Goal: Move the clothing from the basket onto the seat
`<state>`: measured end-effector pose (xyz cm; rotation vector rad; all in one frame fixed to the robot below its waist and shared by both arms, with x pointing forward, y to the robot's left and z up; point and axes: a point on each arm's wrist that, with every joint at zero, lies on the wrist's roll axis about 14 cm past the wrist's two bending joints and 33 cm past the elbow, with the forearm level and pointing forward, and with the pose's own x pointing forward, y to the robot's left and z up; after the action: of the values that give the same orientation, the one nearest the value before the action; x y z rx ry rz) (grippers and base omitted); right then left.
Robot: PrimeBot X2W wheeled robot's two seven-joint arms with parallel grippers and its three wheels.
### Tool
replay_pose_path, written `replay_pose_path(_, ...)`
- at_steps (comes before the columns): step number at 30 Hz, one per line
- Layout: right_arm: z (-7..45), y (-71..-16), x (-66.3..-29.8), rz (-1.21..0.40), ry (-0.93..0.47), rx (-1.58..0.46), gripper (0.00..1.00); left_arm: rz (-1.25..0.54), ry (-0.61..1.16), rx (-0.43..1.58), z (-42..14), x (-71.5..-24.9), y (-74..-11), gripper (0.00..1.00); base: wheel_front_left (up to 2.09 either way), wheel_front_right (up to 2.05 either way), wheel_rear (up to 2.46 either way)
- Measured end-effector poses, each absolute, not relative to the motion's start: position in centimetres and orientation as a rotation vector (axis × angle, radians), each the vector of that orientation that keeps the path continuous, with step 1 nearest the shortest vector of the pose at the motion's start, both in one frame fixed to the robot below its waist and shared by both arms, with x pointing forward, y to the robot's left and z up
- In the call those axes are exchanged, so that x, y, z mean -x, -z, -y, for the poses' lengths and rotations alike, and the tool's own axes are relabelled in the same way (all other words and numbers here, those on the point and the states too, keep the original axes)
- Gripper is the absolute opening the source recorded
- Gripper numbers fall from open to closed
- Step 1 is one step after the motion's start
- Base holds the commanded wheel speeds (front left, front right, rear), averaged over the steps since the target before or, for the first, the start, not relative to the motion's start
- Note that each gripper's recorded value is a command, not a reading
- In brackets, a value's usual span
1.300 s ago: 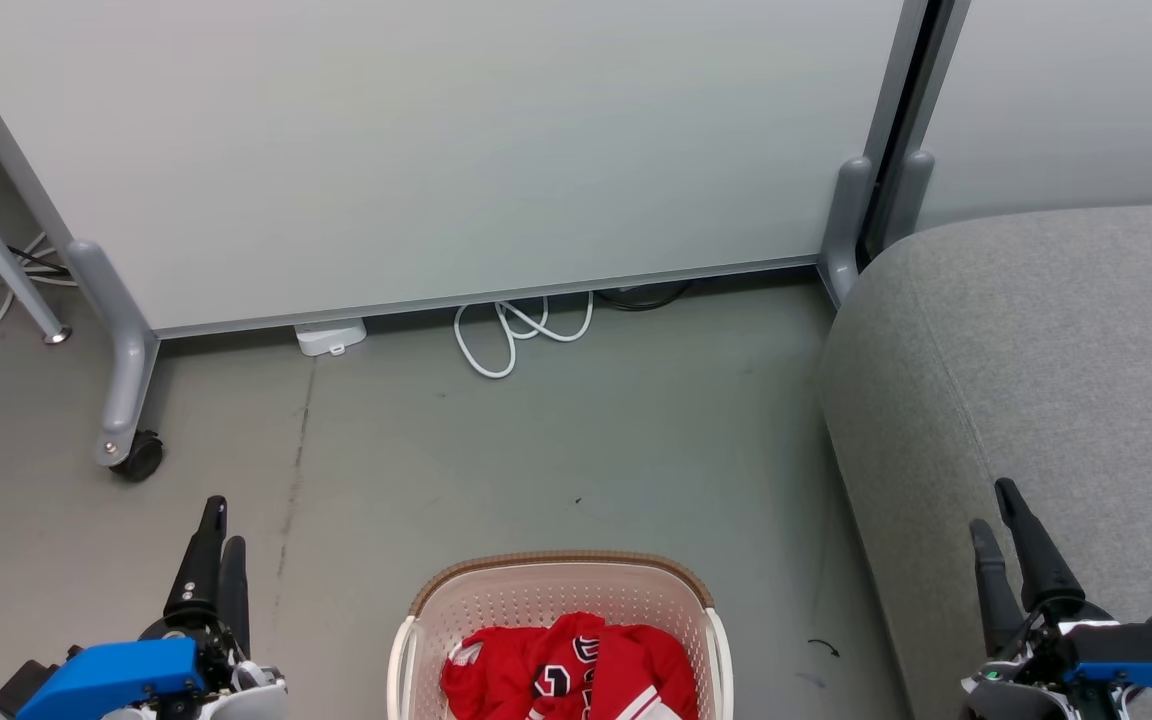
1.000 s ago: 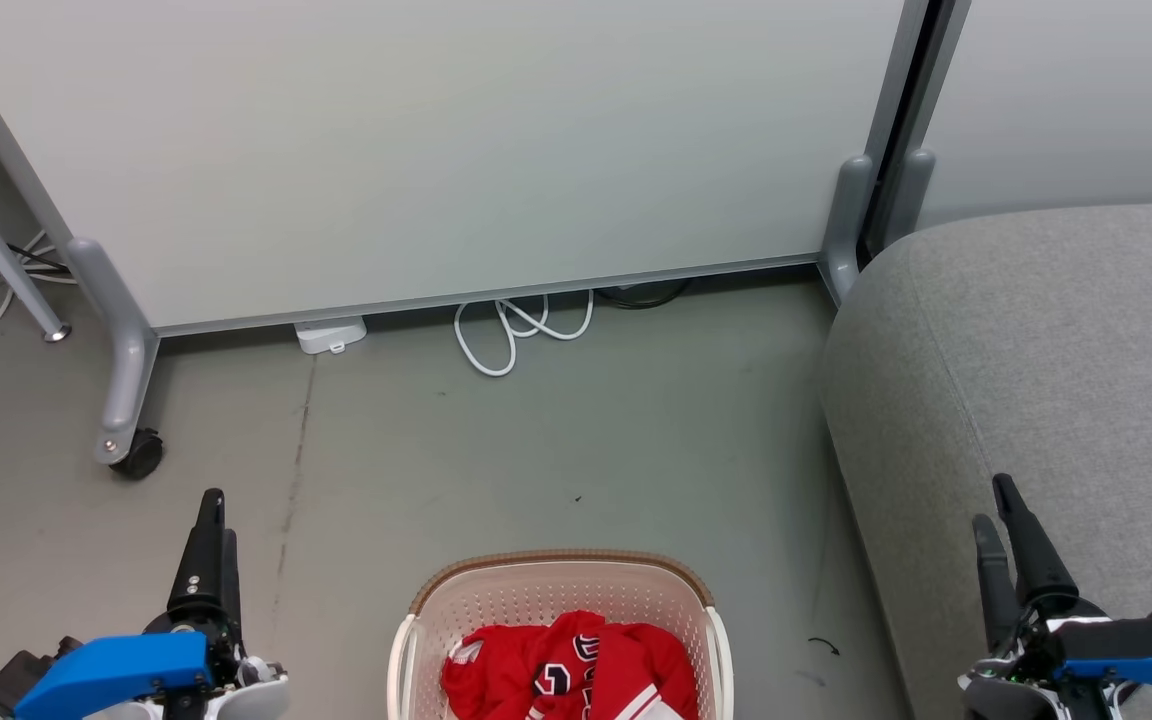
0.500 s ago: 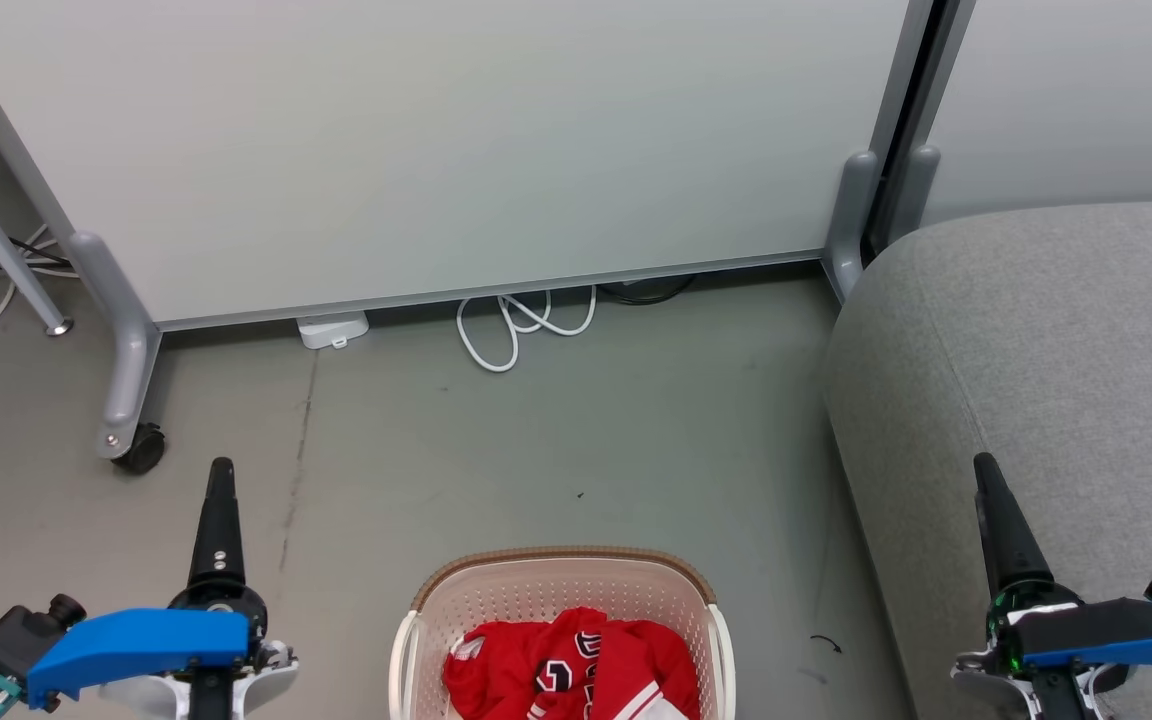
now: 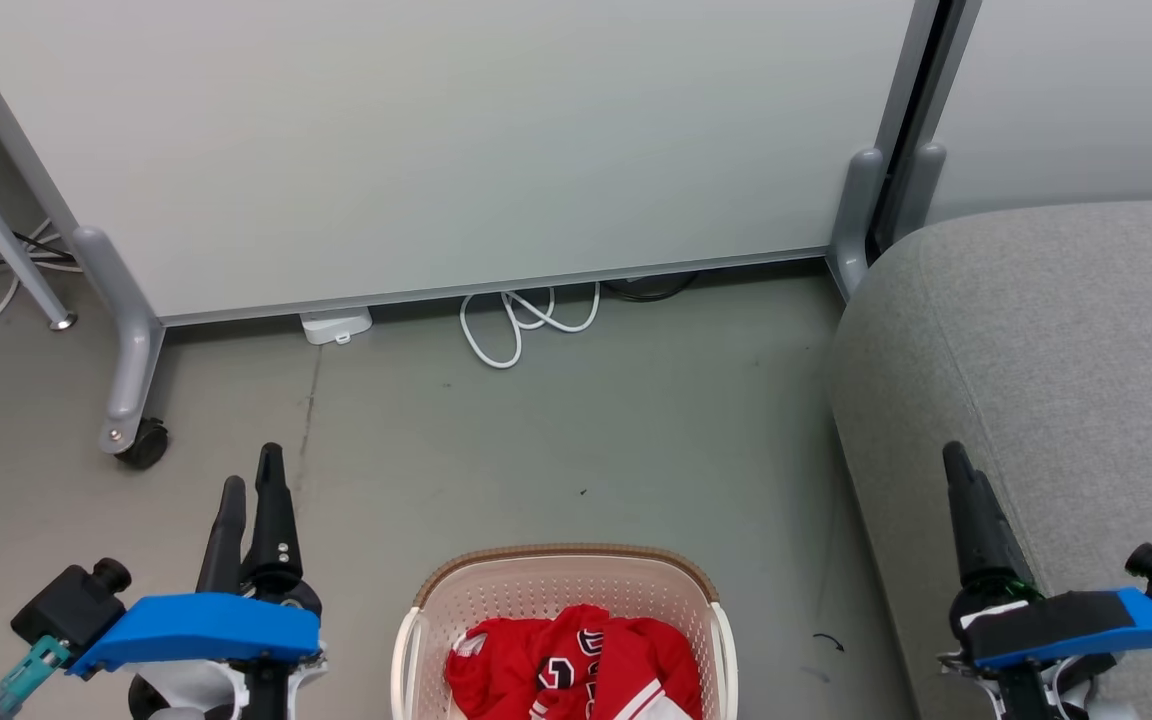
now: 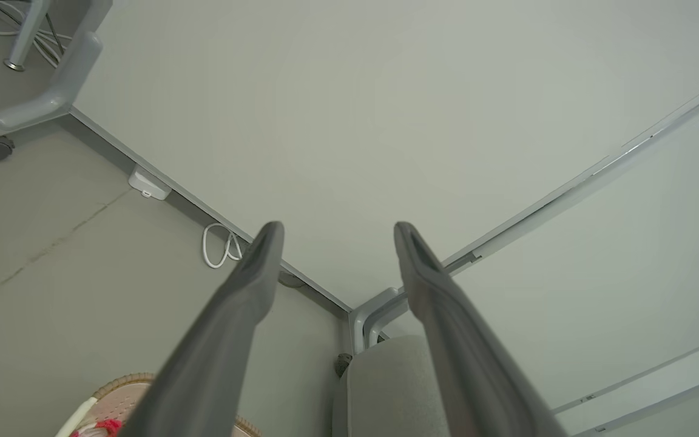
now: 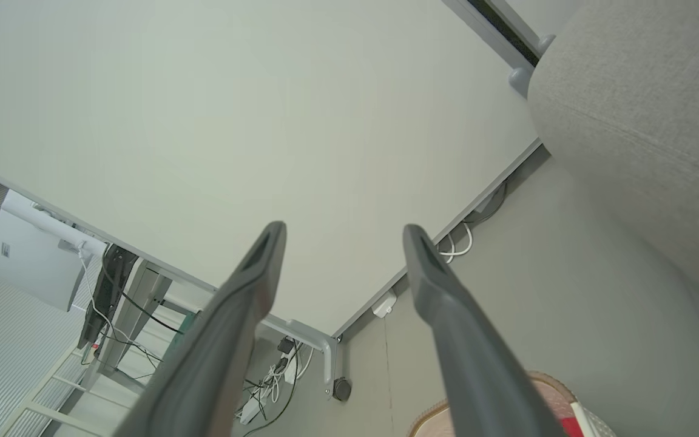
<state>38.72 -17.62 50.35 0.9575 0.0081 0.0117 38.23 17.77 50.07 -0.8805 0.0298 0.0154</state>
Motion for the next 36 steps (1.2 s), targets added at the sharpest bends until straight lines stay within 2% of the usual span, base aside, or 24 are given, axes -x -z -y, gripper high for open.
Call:
replay_pose_path(13,16.4,-50.6,-38.8,-0.001,-0.056,-0.750,1.00,-0.034,0.008,0.641,-16.8,-38.3,-49.9,1.00,0.00,0.00,0.00)
replay_pose_path(36,15.2,-50.8,-39.0,0.026,-0.107,-0.478,1.00,0.005,0.047,0.362,-15.7,-38.3,-50.5,1.00,0.00,0.00,0.00)
